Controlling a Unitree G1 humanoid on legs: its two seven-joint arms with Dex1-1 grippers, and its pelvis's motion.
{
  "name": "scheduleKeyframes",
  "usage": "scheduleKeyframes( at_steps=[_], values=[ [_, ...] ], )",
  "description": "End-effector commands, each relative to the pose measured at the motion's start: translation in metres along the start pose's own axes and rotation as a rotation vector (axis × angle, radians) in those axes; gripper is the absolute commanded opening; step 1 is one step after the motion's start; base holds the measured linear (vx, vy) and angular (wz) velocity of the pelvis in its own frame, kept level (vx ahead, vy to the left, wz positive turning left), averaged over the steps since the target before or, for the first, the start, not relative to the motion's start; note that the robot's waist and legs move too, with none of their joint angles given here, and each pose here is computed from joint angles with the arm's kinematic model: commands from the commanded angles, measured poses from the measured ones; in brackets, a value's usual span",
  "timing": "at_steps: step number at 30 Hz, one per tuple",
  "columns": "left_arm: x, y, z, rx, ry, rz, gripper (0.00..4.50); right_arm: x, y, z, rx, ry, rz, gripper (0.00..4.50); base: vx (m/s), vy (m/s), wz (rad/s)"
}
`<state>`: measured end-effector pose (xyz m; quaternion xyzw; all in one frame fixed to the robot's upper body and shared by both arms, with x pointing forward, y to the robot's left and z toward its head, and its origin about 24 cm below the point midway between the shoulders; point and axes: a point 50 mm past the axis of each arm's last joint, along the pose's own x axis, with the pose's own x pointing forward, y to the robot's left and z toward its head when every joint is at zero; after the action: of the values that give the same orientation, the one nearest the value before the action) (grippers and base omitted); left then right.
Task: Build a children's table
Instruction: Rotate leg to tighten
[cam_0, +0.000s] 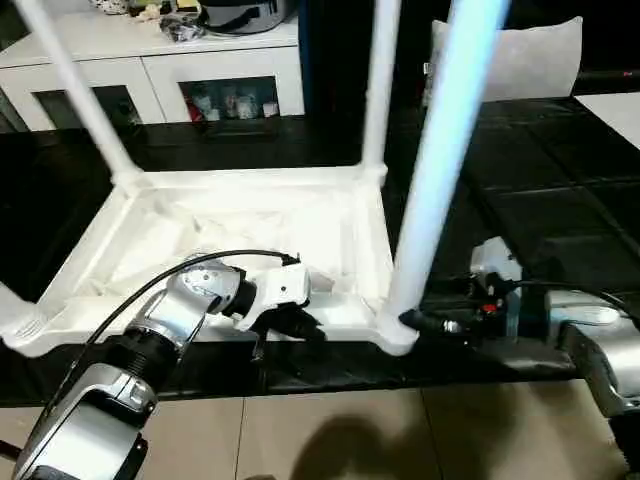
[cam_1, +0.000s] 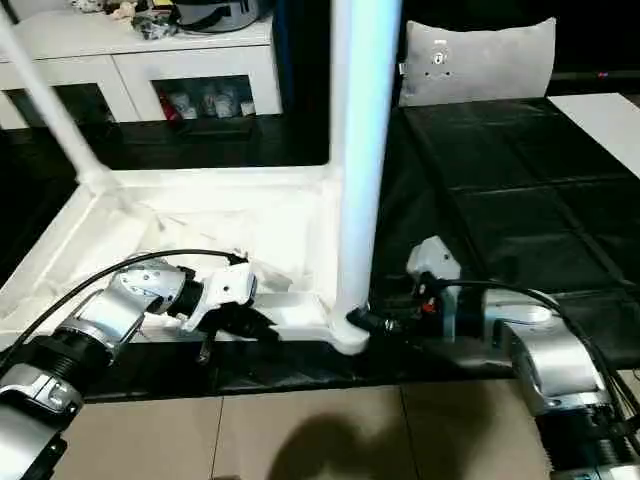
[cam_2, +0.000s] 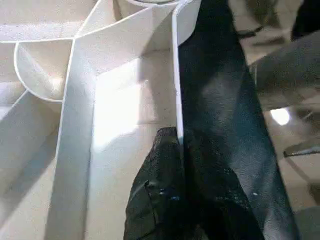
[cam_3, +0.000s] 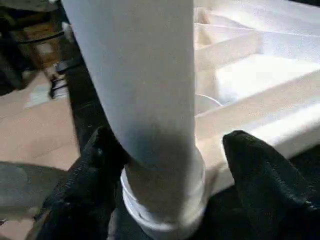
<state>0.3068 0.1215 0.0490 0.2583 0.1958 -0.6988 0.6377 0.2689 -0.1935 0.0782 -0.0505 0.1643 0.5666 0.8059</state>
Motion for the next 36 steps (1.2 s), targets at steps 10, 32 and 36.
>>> scheduleKeyframes(
  at_steps=[10, 32, 36],
  values=[
    [0.005, -0.008, 0.0, 0.047, 0.048, -0.107, 0.0, 0.008, 0.006, 0.004, 0.031, -0.01, 0.143, 2.27, 0.0, 0.0, 0.0],
    [0.037, 0.033, 0.026, -0.333, -0.124, 0.399, 0.0, 0.049, -0.029, 0.002, 0.276, -0.078, -0.649, 2.04, 0.0, 0.0, 0.0],
    [0.043, 0.035, 0.031, -0.341, -0.131, 0.434, 0.0, 0.054, -0.029, 0.006, 0.269, -0.143, -0.648, 2.37, 0.0, 0.0, 0.0]
  ],
)
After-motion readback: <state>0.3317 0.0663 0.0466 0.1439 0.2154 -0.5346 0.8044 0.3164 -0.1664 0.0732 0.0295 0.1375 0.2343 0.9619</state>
